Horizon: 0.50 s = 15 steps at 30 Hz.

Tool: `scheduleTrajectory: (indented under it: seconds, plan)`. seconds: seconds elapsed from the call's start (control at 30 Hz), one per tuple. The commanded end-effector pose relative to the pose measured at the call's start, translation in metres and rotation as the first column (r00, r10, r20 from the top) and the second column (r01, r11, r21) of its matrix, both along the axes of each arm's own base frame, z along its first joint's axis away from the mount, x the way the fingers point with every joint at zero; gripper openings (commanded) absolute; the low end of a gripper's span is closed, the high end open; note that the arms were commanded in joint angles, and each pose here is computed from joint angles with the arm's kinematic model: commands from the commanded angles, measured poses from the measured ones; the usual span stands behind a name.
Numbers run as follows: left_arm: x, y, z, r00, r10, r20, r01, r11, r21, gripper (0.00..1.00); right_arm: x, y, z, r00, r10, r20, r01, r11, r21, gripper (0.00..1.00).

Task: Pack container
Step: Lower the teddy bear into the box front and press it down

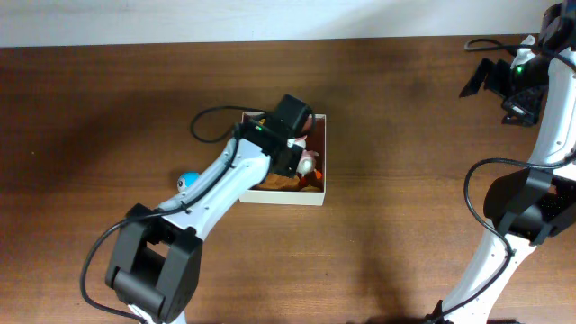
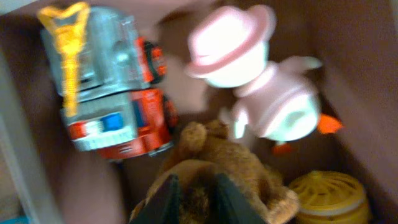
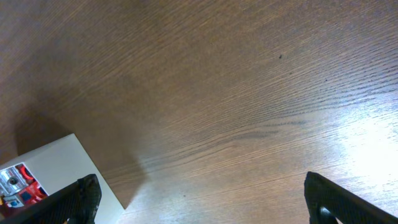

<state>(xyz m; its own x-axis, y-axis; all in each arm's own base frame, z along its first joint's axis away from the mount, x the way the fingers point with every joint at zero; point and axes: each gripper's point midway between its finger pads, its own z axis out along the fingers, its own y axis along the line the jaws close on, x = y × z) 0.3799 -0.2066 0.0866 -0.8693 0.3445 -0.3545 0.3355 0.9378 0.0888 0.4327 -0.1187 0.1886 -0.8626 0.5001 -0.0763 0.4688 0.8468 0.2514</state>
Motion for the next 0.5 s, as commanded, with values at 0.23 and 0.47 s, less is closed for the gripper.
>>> scheduleTrajectory:
  seconds: [0.23,0.47]
  plan:
    - [-0.002,0.052,-0.004,0.991,0.103,-0.084,-0.096,0.992,0.083,0.24,0.000,0.005,0.005,1.000,0.015,0.015,-0.015,1.000,0.010,0.99]
    - [0.002,0.064,-0.004,0.988,0.133,-0.084,-0.126,0.989,0.083,0.27,0.000,0.005,0.005,1.000,0.015,0.015,-0.015,1.000,0.010,0.99]
